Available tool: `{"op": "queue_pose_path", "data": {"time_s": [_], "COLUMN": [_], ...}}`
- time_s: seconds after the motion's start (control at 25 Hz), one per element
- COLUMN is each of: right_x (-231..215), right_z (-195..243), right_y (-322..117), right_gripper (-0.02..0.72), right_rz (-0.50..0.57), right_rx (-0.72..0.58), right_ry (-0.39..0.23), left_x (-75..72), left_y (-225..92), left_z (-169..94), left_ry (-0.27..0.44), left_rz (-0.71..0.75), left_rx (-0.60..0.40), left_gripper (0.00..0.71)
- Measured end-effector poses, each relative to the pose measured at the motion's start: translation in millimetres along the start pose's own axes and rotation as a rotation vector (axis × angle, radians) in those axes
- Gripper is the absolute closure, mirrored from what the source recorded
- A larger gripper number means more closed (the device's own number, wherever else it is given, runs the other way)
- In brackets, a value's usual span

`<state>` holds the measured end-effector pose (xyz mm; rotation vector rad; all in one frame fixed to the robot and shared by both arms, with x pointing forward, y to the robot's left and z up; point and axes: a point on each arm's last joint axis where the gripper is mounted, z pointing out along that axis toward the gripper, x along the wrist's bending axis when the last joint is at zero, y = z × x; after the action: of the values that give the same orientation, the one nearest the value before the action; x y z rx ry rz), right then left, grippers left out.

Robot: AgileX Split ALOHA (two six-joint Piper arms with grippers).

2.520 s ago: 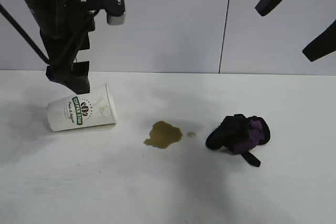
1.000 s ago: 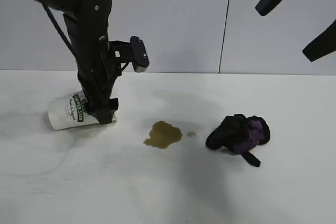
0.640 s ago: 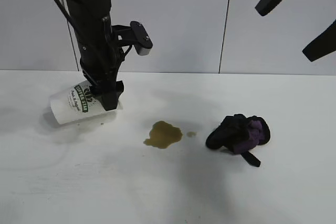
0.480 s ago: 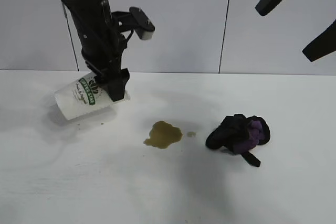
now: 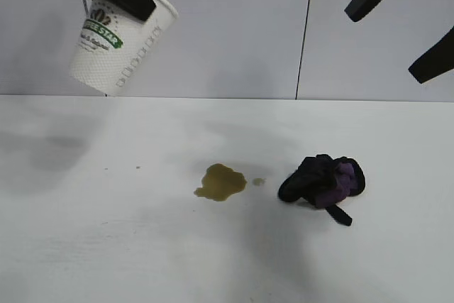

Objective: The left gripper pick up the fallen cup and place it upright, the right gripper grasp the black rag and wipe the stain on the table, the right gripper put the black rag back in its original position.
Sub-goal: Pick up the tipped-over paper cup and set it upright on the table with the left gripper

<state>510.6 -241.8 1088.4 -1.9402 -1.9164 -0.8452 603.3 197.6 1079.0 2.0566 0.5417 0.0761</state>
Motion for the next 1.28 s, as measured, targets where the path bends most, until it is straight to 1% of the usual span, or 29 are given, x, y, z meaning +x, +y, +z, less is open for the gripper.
{"op": "queue_pose_path", "data": {"time_s": [0.04, 0.08, 0.12, 0.16, 0.2, 0.28, 0.36, 0.44, 0.52, 0.56, 0.68, 0.84, 0.96, 1.2, 1.28], "right_x": [0, 0, 0, 0, 0, 0, 0, 0, 0, 0, 0, 0, 0, 0, 0], "right_z": [0, 0, 0, 0, 0, 0, 0, 0, 0, 0, 0, 0, 0, 0, 0], "right_y": [0, 0, 0, 0, 0, 0, 0, 0, 0, 0, 0, 0, 0, 0, 0], "right_gripper": [0.137, 0.137, 0.137, 0.137, 0.137, 0.137, 0.137, 0.137, 0.137, 0.137, 0.137, 0.137, 0.137, 0.137, 0.137], "right_rz": [0.000, 0.000, -0.001, -0.001, -0.001, -0.001, -0.001, -0.001, -0.001, -0.001, -0.001, -0.001, -0.001, -0.001, -0.001], "right_rx": [0.000, 0.000, 0.000, 0.000, 0.000, 0.000, 0.000, 0.000, -0.001, -0.001, -0.002, -0.003, -0.003, -0.004, -0.004], "right_ry": [0.000, 0.000, 0.000, 0.000, 0.000, 0.000, 0.000, 0.000, 0.000, 0.000, 0.000, 0.000, 0.000, -0.001, -0.001], "left_x": [0.6, 4.8, 8.7, 12.1, 14.6, 13.3, 7.6, 3.4, -0.7, -0.9, 3.5, 6.2, 8.4, 15.3, 16.1], "left_y": [-9, -17, -26, -35, -47, -70, -86, -96, -105, -108, -117, -135, -149, -177, -182], "left_z": [-8, -16, -22, -26, -28, -24, -18, -14, -10, -9, 2, 32, 48, 68, 71], "left_ry": [-0.040, -0.045, -0.035, -0.015, 0.004, 0.028, 0.046, 0.083, 0.108, 0.122, 0.138, 0.092, 0.065, 0.047, 0.042], "left_rz": [0.005, -0.010, -0.039, -0.044, -0.051, -0.026, 0.063, 0.130, 0.207, 0.222, 0.215, 0.177, 0.214, 0.309, 0.331], "left_rx": [-0.061, -0.139, -0.204, -0.243, -0.272, -0.291, -0.307, -0.349, -0.353, -0.346, -0.314, -0.253, -0.223, -0.182, -0.184], "left_gripper": [0.159, 0.159, 0.159, 0.159, 0.159, 0.159, 0.159, 0.159, 0.159, 0.159, 0.159, 0.159, 0.159, 0.159, 0.161]}}
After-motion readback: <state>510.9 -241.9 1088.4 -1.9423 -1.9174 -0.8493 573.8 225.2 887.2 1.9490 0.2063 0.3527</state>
